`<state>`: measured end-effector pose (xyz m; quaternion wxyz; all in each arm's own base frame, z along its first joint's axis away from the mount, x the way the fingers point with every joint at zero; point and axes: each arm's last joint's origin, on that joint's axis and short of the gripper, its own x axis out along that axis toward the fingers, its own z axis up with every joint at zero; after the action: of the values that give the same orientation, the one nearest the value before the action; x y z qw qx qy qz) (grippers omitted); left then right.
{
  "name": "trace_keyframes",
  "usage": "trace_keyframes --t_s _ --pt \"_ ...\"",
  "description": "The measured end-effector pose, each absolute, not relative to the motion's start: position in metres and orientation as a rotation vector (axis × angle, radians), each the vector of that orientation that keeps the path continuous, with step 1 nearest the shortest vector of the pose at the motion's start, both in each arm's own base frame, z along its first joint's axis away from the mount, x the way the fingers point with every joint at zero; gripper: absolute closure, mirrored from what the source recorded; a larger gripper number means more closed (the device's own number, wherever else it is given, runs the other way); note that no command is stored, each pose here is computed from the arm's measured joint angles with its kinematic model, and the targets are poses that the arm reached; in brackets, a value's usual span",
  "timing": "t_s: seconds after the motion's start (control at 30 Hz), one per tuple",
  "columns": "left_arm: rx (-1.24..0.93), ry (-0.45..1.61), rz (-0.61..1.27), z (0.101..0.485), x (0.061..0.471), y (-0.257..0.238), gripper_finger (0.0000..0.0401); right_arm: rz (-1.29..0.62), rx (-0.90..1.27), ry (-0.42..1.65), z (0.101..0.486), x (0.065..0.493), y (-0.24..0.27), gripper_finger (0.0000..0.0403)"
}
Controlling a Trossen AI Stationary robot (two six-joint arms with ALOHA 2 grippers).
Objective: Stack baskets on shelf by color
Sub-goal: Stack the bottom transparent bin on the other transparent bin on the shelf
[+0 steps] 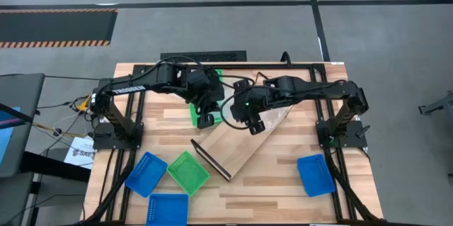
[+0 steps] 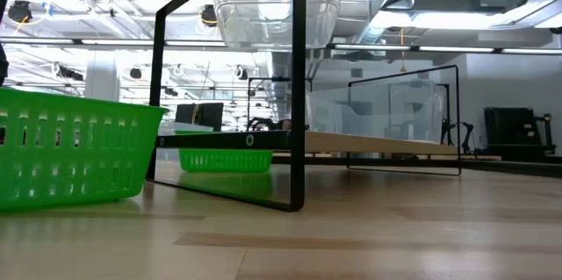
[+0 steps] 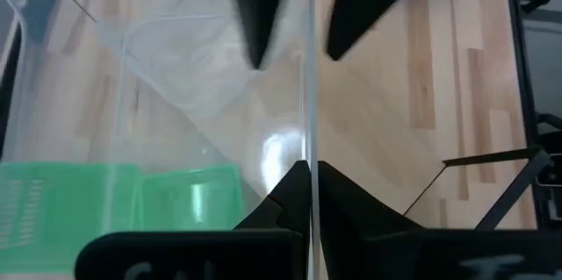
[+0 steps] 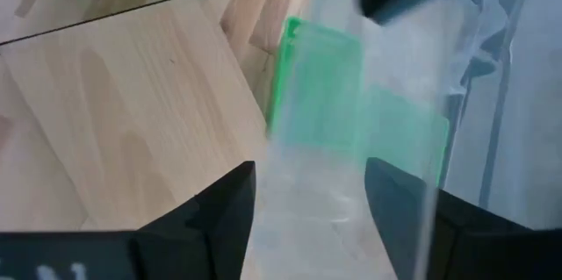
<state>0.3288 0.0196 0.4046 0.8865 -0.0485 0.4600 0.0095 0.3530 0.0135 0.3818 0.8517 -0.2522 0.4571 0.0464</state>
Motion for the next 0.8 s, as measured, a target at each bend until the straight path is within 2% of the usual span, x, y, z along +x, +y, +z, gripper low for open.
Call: trace_keyframes --t_s 0.2,0.43,0.63,0.8 --pt "-0.051 0.961 0.049 0.404 0.328 0.021 0.0401 0.105 -0.536 0.956 0.382 0.353 0.018 0.0192" --pt "-0.027 1.019 0.067 0.393 0.337 0.020 0.0401 0.070 -0.526 0.937 0.386 0.352 0.012 0.0200" --pt "0.009 0.977 0.103 0.393 0.343 0.019 0.0401 0.028 -0.507 0.984 0.384 0.348 0.009 0.0207" --pt "0.008 0.986 0.082 0.391 0.344 0.018 0.0401 0.014 -0.491 1.005 0.383 0.347 0.008 0.0244"
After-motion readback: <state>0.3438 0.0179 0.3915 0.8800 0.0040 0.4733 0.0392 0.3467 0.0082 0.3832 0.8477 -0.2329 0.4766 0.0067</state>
